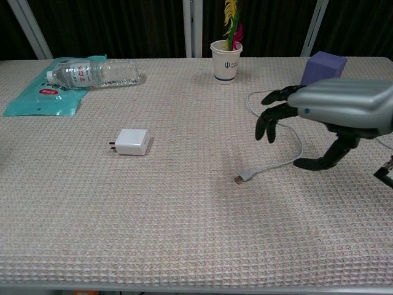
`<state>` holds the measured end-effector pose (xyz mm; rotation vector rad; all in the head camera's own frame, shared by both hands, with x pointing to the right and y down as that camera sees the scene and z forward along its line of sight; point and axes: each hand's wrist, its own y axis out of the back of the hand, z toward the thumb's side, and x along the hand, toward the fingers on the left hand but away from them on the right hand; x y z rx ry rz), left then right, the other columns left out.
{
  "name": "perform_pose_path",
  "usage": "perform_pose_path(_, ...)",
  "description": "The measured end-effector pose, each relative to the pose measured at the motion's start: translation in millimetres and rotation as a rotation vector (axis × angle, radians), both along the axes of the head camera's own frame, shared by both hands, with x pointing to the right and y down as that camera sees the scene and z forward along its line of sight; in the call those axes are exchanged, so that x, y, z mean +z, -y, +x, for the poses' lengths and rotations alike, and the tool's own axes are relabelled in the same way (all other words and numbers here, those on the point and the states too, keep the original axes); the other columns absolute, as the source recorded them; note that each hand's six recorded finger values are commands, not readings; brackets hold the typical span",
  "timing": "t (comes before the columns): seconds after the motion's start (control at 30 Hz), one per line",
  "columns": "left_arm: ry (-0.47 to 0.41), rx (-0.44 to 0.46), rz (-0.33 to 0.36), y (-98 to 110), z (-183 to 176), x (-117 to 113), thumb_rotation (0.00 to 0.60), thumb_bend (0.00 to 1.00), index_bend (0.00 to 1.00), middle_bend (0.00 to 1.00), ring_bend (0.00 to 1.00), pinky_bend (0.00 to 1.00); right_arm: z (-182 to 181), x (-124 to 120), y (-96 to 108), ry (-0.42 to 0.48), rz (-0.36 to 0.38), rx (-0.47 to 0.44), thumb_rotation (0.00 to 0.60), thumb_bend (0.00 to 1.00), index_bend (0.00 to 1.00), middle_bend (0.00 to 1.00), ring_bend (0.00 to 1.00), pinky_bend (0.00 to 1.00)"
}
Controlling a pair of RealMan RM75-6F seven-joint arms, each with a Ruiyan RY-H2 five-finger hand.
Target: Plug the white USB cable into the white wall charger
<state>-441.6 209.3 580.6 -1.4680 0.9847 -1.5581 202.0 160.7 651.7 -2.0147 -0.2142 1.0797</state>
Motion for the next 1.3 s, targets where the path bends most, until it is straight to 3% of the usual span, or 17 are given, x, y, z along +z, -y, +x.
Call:
perform_pose_path(0.27, -0.006, -0.006, -0.019, -0.6, -4.2, 5.8, 0.6, 0.17, 0.23, 0.19, 0.02, 0.0, -30.7, 32.9, -4.0, -0.056, 0.039, -0.056, 0.6, 0.31, 0.37, 0.34, 0.03, 0.0)
perform_pose_path(0.47, -0.011, 0.0, -0.021, 2.1, -4.8, 9.0, 0.6, 0.17, 0.23, 0.19, 0.02, 0.0, -36.3, 46.5, -7.4, -0.077, 0.061, -0.036, 0.6, 0.33, 0.4, 0.38, 0.07, 0.0)
perform_pose_path(1.3, -0.018, 0.001, -0.032, 3.4, -8.1, 14.8, 0.6, 0.17, 0.23, 0.19, 0.02, 0.0, -39.9, 59.2, -17.6, -0.102, 0.072, 0.0, 0.6, 0.33, 0.45, 0.43, 0.09, 0.01)
